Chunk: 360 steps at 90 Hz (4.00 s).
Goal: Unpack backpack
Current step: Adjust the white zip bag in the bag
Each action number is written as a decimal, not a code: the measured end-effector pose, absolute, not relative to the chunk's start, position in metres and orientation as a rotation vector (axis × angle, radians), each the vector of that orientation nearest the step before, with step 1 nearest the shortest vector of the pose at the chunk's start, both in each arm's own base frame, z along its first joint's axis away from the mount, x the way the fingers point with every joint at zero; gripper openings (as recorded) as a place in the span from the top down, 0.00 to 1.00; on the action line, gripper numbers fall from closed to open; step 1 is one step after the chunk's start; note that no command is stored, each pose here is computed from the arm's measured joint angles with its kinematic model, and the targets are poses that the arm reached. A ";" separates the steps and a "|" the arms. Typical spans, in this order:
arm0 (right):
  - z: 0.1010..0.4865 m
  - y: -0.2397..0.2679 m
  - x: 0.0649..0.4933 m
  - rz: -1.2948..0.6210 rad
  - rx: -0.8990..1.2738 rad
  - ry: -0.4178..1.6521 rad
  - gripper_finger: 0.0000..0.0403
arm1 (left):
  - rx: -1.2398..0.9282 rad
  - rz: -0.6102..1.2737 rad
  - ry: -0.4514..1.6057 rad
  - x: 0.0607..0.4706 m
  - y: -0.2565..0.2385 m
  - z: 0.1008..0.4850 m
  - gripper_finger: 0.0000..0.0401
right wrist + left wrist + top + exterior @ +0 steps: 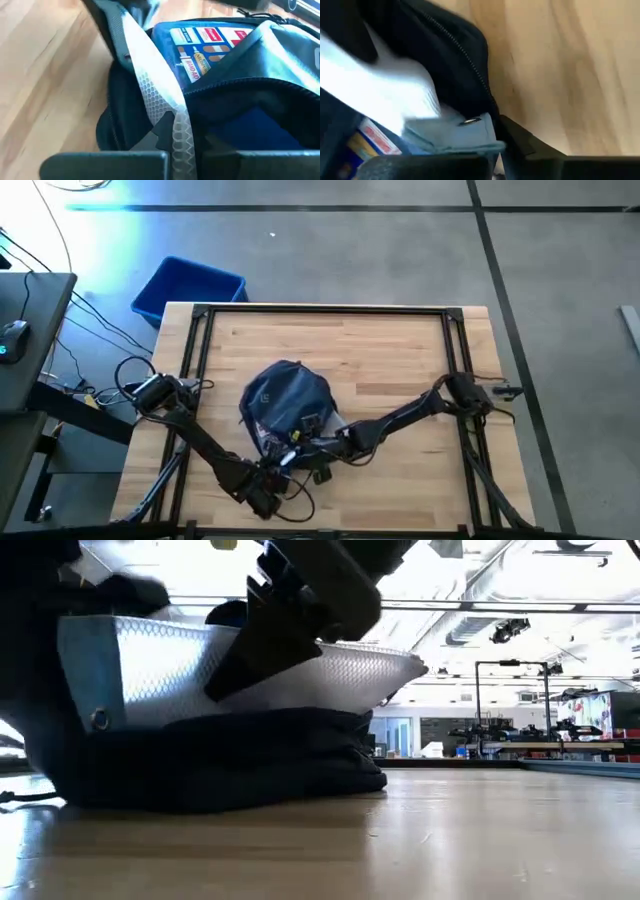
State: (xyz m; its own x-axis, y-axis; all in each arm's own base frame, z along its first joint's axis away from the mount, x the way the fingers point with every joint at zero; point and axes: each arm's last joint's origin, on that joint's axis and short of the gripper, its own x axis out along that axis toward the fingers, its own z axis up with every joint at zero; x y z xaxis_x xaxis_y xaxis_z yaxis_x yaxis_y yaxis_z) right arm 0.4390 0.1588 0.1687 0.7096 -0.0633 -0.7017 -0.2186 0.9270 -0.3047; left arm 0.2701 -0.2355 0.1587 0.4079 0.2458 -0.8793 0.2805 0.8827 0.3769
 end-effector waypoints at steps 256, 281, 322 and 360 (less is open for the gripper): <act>0.147 0.175 0.414 0.296 -0.146 1.165 1.00 | 0.795 0.087 0.746 0.282 -0.210 0.173 1.00; 0.171 0.157 0.450 0.410 -0.081 0.922 1.00 | 0.812 0.121 0.701 0.277 -0.218 0.177 1.00; 0.163 0.143 0.471 0.352 -0.129 0.773 1.00 | 0.687 0.078 0.645 0.244 -0.248 0.184 1.00; 0.161 0.138 0.483 0.368 -0.165 0.670 0.83 | 0.656 0.158 0.531 0.223 -0.264 0.190 1.00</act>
State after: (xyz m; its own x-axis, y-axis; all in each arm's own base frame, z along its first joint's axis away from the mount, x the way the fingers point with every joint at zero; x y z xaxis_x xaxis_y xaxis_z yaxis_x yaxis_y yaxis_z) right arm 0.4826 0.1377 0.1607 0.7226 0.2793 -0.6324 -0.3845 0.9226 -0.0319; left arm 0.2230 -0.2643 0.1899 0.8556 0.3033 -0.4194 0.0243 0.7859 0.6179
